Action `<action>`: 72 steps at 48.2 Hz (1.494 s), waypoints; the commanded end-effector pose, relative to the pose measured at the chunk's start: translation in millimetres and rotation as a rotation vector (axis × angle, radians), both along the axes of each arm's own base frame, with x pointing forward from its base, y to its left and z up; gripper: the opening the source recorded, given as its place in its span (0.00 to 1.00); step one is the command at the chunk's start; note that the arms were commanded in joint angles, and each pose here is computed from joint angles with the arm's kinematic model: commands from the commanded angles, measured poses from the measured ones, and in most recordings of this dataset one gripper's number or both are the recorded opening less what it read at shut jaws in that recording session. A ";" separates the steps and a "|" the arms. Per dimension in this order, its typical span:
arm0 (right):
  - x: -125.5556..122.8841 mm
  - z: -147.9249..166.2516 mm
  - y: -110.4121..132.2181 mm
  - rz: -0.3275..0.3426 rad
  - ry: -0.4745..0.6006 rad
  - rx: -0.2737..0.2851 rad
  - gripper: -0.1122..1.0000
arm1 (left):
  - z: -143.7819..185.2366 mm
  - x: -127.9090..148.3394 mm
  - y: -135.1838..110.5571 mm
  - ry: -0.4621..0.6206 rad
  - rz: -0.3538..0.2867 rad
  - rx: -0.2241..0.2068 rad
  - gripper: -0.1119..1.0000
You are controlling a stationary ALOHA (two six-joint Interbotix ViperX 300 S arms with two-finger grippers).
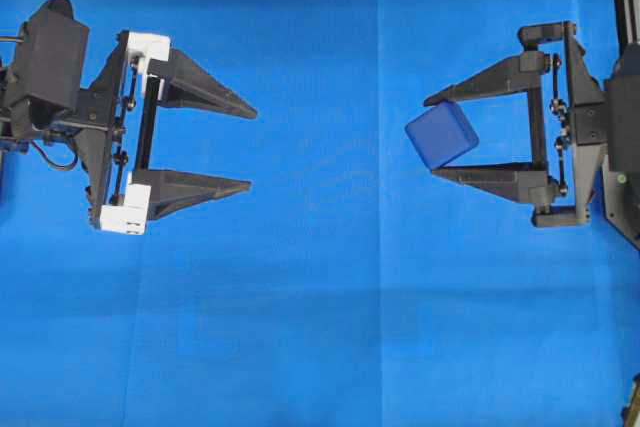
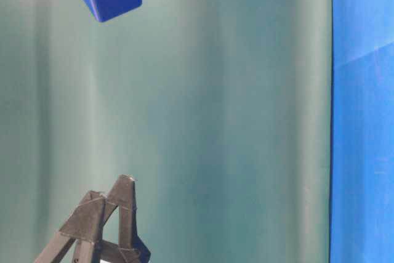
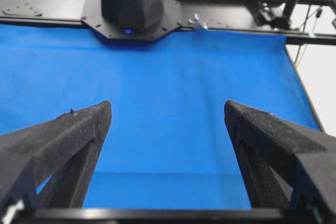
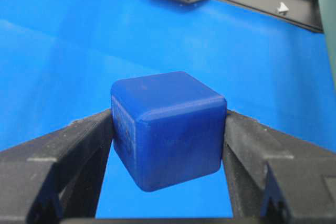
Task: Handover the blue block to the right arm after grasping it with the left arm, then place it in the designated position.
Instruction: 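Carry the cube with the right gripper toward the right side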
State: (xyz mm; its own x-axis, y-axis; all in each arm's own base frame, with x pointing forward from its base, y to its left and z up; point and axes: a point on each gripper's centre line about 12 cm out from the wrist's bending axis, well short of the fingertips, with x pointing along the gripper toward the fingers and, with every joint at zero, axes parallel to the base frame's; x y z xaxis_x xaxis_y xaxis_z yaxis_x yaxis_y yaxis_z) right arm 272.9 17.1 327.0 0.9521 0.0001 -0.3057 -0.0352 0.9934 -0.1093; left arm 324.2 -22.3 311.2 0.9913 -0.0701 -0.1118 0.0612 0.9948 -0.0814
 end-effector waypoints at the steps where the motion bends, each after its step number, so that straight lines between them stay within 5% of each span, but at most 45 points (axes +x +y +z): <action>1: 1.0 12.9 0.3 0.001 -0.035 0.005 0.52 | 11.2 1.5 -0.7 -0.035 -0.002 -0.003 0.94; 43: 2.1 10.5 0.2 -0.003 -0.023 0.013 0.52 | 11.4 1.4 -1.2 -0.037 -0.004 -0.003 0.94; 63: -1.7 -20.4 -5.2 -0.099 0.218 0.044 0.52 | 13.3 1.8 -2.7 -0.042 -0.009 0.003 0.94; 72: -3.3 -22.5 -6.0 -0.110 0.244 0.044 0.52 | 12.8 2.1 -2.8 -0.041 -0.010 0.009 0.94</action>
State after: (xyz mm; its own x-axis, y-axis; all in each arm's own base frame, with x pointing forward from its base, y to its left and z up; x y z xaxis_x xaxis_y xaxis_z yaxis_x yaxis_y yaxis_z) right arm 266.7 9.8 291.1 0.8265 -0.0870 -0.5562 0.0526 0.9956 -0.0776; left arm 324.4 -23.8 310.9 0.9909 -0.0747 -0.1118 0.0666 0.9950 -0.0738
